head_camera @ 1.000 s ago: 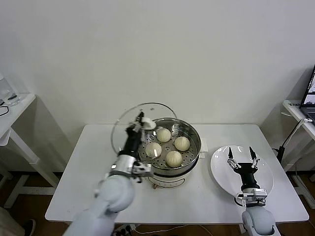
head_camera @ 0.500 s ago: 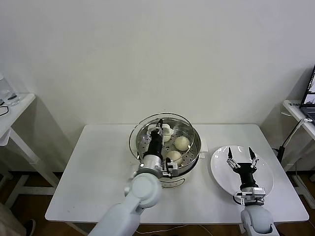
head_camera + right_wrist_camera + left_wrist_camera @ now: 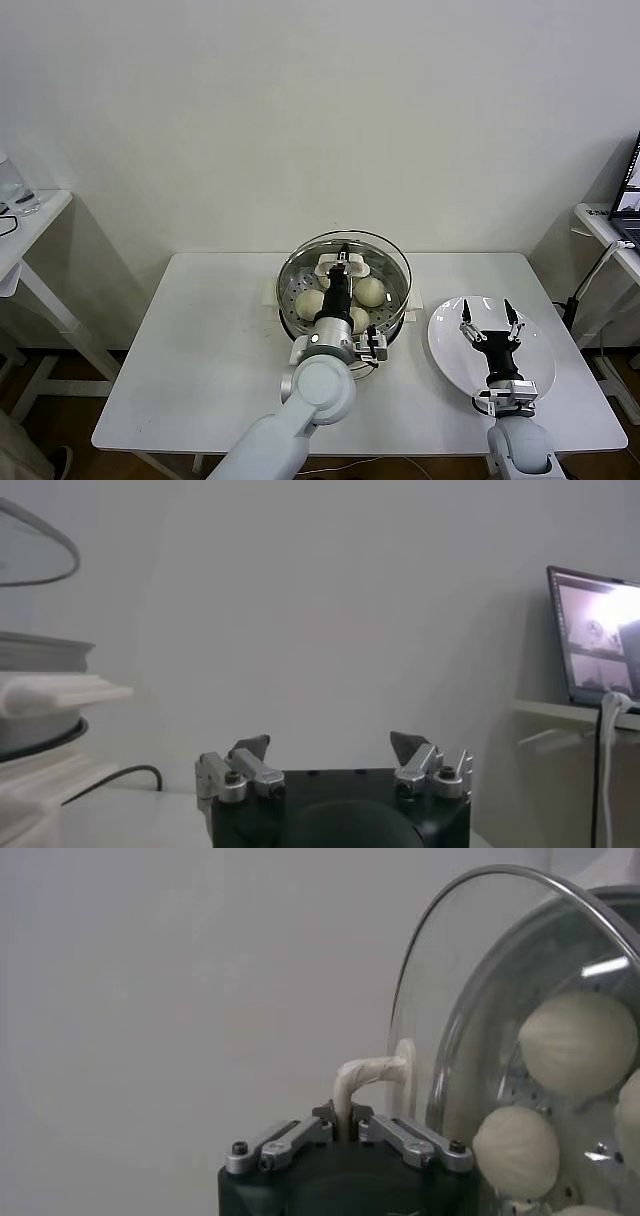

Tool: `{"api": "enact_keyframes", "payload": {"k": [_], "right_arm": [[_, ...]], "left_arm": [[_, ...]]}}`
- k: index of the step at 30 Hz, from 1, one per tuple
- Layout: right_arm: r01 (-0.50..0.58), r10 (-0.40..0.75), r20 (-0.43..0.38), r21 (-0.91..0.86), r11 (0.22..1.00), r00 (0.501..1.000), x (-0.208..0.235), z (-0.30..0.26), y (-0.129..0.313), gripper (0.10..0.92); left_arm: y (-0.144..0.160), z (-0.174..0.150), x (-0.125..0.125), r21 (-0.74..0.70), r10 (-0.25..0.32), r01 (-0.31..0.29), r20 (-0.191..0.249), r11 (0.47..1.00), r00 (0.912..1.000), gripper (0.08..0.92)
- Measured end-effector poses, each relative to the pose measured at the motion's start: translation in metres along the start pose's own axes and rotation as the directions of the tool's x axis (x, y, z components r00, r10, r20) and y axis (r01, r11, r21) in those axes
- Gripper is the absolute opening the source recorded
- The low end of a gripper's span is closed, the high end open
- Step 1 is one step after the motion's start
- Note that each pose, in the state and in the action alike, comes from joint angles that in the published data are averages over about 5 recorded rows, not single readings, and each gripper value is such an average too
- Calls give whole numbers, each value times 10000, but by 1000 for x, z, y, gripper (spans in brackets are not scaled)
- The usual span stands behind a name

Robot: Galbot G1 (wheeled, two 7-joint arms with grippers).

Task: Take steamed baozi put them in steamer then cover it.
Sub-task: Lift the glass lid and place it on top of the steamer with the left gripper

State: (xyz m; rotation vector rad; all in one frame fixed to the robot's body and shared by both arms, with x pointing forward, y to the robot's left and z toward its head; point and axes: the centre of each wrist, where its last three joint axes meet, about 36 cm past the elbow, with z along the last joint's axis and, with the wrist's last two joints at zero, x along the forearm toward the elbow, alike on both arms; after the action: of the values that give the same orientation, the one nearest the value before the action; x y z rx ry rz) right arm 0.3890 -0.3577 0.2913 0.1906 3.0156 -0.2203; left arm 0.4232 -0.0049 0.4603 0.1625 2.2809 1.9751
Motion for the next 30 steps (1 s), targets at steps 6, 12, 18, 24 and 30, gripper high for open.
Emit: {"api": "enact_keyframes", "payload": {"k": [6, 12, 18, 24, 30], "right_arm": [[-8, 8, -17, -6, 10000, 10000, 0, 1, 0, 823], [-11, 11, -13, -15, 10000, 10000, -1, 1, 1, 823], [-17, 17, -36, -5, 10000, 10000, -1, 2, 1, 823], [-8, 8, -25, -13, 10000, 10000, -2, 2, 2, 823], [-2, 2, 0, 2, 10000, 10000, -3, 2, 2, 823]], "left_arm": [[-8, -5, -4, -296, -19, 16, -104, 9996, 9999, 188], [-16, -7, -8, -589, 40, -52, -198, 9982, 9998, 188], [-24, -8, -11, -798, 121, -141, -250, 9967, 9996, 188], [-30, -8, -14, -1003, 135, -164, -292, 9948, 9995, 188], [-34, -7, -16, -1162, 147, -189, -365, 9930, 9992, 188]]}}
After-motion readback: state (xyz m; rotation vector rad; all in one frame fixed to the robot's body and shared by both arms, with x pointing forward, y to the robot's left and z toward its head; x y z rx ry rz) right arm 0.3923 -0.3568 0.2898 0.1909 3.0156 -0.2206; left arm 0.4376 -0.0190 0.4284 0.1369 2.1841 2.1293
